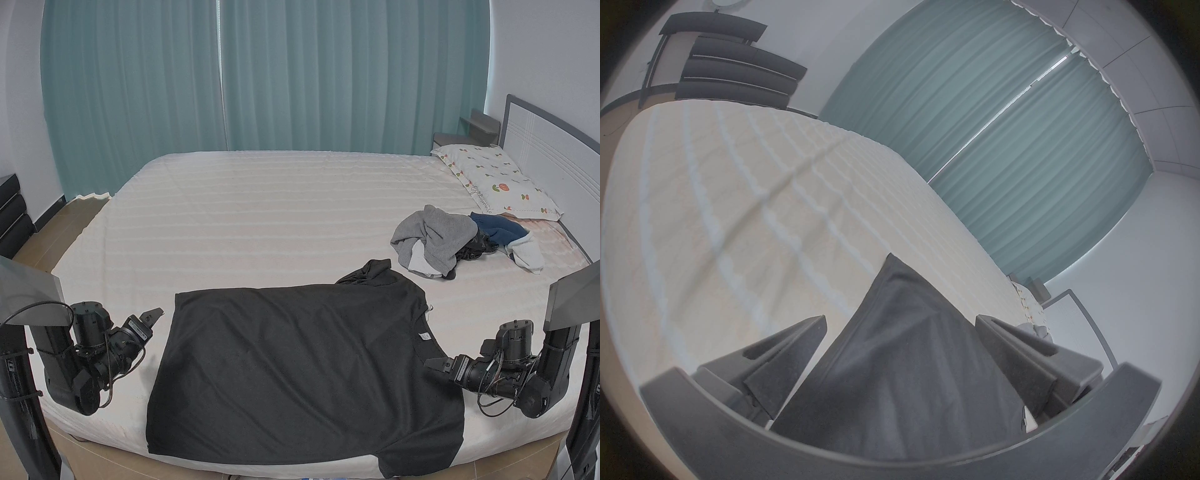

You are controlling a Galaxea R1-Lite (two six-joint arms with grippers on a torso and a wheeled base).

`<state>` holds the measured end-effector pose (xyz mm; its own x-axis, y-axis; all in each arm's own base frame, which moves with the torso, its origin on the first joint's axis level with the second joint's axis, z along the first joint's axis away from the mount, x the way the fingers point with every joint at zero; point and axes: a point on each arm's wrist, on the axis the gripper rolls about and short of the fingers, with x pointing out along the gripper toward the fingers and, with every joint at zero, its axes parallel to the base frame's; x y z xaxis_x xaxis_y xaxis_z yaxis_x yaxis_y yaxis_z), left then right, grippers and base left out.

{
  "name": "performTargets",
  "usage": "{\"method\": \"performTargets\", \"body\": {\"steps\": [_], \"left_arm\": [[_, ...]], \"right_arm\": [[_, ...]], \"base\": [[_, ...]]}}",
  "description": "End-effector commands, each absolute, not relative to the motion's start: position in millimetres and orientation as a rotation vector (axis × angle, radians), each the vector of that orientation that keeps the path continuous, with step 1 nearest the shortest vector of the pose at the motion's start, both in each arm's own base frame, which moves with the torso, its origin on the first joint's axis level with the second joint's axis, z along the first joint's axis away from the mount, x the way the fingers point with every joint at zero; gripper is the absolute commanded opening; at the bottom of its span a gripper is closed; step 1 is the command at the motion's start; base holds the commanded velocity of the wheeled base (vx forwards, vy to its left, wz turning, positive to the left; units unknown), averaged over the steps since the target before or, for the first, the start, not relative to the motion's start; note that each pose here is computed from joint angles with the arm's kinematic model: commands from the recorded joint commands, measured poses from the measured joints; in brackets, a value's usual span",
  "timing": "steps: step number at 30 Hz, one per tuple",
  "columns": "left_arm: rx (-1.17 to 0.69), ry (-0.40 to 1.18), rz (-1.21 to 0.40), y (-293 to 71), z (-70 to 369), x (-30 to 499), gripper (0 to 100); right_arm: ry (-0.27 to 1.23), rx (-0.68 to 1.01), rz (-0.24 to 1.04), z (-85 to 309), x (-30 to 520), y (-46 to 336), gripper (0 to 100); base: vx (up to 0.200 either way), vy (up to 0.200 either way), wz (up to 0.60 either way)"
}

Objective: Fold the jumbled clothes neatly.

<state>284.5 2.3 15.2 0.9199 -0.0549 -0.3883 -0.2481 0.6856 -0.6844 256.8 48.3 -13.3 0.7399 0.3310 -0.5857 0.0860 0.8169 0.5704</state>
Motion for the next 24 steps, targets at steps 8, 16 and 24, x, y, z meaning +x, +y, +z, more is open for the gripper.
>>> {"method": "performTargets", "body": {"steps": [8,16,24], "left_arm": [[-0.814,0.443,0.062,-3.1,12.0,391.5,100],[-0.823,0.495,-0.028,-1.5,6.6,446.9,100],[-0.774,0.516,-0.016,-3.1,-17.5,472.6,100]], "right_arm": [[0.752,0.616,0.143,-17.6,257.0,48.1,100],[0.759,0.614,0.141,-22.2,260.3,49.1,100],[0.761,0.612,0.142,-22.9,260.2,49.5,100]], "base": [[0.0,0.0,0.0],[0.0,0.0,0.0],[0.0,0.0,0.0]]}}
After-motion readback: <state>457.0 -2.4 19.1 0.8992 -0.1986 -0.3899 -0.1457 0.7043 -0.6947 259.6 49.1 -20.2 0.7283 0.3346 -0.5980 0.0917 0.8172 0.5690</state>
